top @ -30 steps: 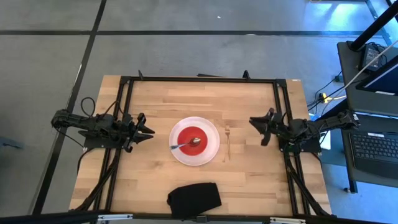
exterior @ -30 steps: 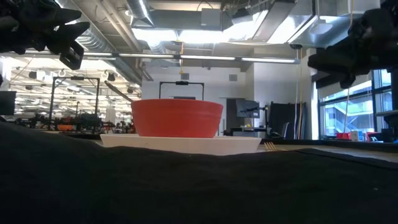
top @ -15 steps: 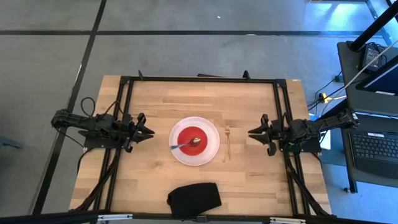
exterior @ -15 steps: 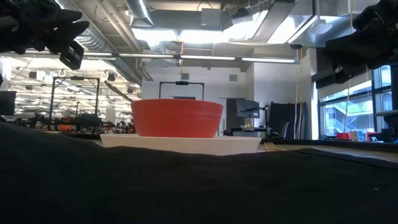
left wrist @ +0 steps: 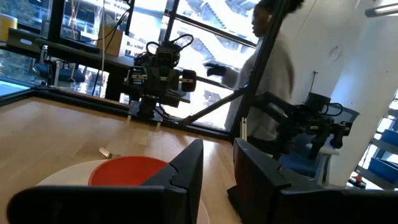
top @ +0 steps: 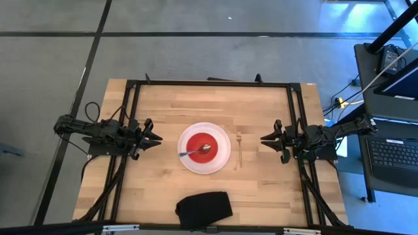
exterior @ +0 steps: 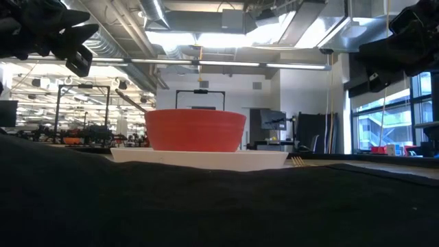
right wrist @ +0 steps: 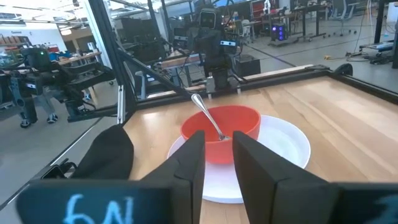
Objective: Set table place
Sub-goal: Return to Home Position
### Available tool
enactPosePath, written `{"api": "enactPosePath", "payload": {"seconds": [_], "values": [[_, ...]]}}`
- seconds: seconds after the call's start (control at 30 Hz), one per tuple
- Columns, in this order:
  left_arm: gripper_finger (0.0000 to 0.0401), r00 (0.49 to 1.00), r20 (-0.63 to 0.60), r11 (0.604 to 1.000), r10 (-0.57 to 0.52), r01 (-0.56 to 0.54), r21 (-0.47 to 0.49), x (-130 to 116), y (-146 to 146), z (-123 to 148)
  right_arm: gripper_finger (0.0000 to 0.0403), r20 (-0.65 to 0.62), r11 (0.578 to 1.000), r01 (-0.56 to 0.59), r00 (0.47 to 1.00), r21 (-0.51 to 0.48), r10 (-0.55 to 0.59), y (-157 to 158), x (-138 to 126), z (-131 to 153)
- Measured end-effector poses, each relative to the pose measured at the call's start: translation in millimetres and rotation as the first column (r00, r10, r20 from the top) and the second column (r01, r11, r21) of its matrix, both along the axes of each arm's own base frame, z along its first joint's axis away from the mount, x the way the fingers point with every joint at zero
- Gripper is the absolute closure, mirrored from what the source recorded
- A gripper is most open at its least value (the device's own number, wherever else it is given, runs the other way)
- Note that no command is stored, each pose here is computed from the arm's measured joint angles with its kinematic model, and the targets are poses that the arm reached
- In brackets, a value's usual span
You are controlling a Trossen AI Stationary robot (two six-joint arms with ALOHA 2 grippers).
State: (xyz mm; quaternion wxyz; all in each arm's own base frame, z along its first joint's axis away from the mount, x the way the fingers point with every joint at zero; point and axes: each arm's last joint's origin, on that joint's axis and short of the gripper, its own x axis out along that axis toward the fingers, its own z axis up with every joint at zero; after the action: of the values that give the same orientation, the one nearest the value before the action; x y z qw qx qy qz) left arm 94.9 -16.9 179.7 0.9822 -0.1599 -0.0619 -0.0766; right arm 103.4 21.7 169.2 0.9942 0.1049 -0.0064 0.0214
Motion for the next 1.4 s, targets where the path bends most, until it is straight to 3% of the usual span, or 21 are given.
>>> {"api": "enactPosePath", "payload": {"seconds": [0.6, 1.4], "values": [[0.0300, 1.000, 0.000, 1.000, 0.000, 0.000, 0.000, 0.0, 0.0, 0.0, 0.0318, -0.001, 1.000, 0.000, 1.000, -0.002, 0.000, 0.0, 0.0, -0.1], [0.0332, 1.000, 0.000, 1.000, 0.000, 0.000, 0.000, 0.0, 0.0, 0.0, 0.0318, -0.001, 1.000, 0.000, 1.000, 0.000, 0.000, 0.0, 0.0, -0.1]]}}
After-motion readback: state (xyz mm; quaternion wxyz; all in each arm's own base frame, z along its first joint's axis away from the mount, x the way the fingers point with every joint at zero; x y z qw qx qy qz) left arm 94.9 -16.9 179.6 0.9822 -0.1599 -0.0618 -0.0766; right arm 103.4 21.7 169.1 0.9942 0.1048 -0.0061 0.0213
